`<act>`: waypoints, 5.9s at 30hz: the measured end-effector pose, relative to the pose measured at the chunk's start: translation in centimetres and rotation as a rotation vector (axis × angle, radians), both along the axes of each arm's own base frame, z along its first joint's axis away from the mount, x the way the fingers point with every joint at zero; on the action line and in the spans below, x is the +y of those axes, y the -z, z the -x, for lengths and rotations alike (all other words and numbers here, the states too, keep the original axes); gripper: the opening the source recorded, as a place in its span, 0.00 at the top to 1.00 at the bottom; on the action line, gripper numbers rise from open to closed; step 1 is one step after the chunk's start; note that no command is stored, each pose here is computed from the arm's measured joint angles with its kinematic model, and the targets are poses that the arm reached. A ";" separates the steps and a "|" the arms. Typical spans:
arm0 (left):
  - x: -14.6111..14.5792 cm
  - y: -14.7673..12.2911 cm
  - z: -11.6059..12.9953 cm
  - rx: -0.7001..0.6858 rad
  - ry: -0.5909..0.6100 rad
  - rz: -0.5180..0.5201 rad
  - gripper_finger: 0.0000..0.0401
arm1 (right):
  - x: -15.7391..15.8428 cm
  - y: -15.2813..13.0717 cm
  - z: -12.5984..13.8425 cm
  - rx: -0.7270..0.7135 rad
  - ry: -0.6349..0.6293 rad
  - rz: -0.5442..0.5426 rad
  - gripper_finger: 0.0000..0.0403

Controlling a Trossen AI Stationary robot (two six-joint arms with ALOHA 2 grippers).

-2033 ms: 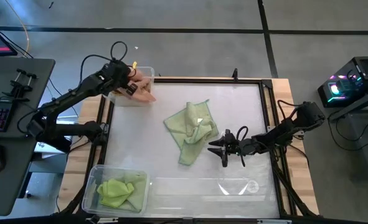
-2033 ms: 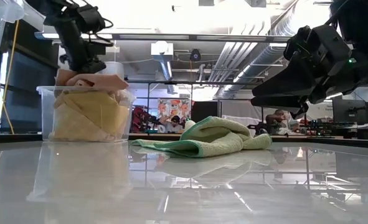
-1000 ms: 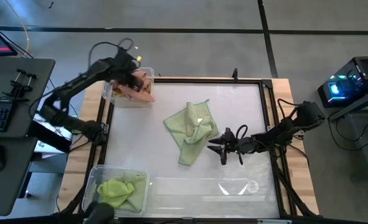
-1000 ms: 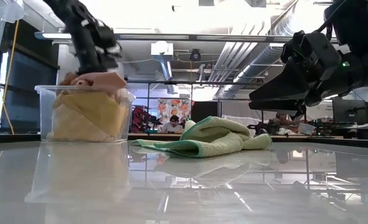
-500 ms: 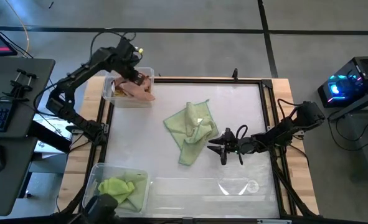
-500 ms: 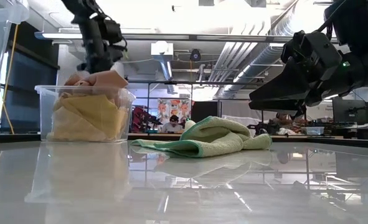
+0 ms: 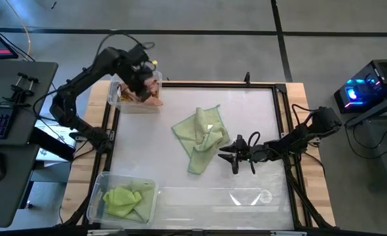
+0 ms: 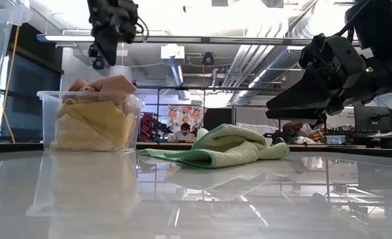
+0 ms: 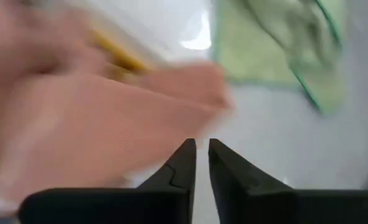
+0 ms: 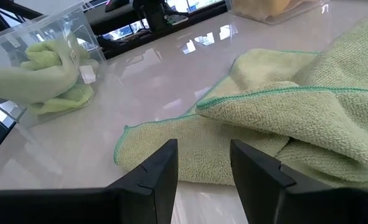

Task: Sort towels by color in basket
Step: Put the dark orange towel into the top transparent bin, then put the green towel into the bottom transparent bin

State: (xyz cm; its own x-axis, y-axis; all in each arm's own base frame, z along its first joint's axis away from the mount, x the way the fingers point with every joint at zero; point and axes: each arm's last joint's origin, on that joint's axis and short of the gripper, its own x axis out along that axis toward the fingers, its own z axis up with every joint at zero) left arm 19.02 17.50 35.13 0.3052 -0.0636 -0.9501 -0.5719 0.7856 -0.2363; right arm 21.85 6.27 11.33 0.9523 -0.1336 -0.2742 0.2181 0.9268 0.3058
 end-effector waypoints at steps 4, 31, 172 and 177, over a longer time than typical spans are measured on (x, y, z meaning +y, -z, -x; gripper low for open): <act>-3.0 0.2 -1.0 0.072 0.152 0.078 0.99 | 0.0 0.0 0.0 0.000 0.000 0.000 0.65; 5.7 9.0 -1.6 0.322 -0.288 -0.319 1.00 | 0.1 0.0 0.1 0.007 -0.006 0.017 0.65; -26.0 12.9 -21.7 -0.867 0.658 -0.759 0.99 | 4.9 -9.3 4.1 -0.132 -0.334 0.339 0.65; -26.9 12.8 -21.2 -0.802 0.570 -0.845 0.99 | 5.7 -10.2 3.0 -0.133 -0.360 0.460 0.65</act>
